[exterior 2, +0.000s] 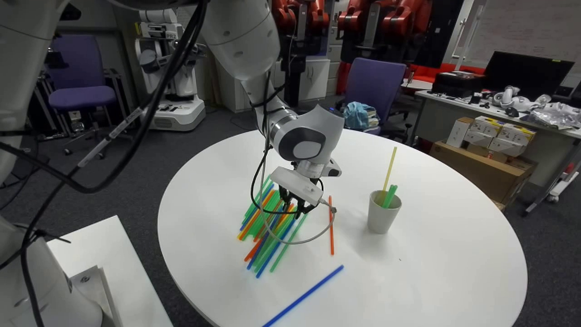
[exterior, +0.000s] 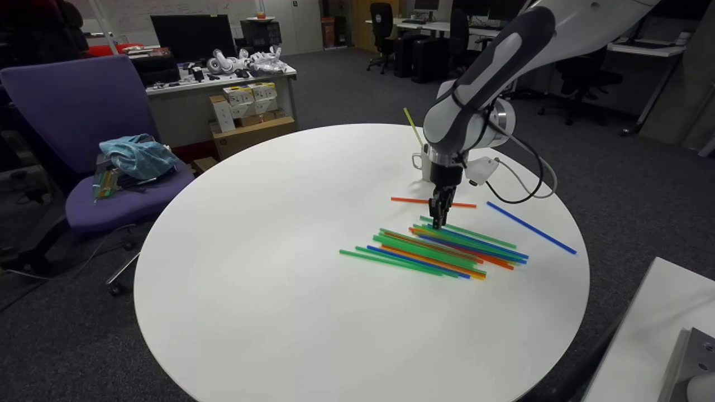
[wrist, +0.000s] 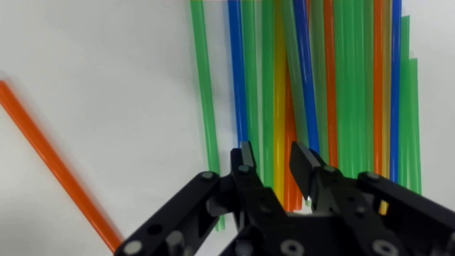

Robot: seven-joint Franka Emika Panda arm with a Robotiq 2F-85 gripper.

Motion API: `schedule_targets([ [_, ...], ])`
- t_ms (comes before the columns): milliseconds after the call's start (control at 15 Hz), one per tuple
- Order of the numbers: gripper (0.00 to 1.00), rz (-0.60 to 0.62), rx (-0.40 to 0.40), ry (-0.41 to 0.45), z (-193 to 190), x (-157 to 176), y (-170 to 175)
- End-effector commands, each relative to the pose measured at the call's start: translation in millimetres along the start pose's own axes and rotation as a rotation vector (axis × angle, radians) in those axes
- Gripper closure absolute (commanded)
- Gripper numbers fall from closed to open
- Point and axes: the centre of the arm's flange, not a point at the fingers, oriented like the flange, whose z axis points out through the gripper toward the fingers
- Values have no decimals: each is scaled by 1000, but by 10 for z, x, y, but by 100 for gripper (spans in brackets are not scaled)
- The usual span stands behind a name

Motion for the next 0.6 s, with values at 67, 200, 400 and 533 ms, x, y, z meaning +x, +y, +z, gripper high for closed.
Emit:
schedule_targets([
  [67, 25, 47, 7, 32, -142, 32, 65],
  [200, 10, 80, 0, 74, -261, 67, 86],
  [400, 0, 158, -3, 157, -516, 192, 127],
  [533, 0, 246, 0, 234, -682, 277, 129],
])
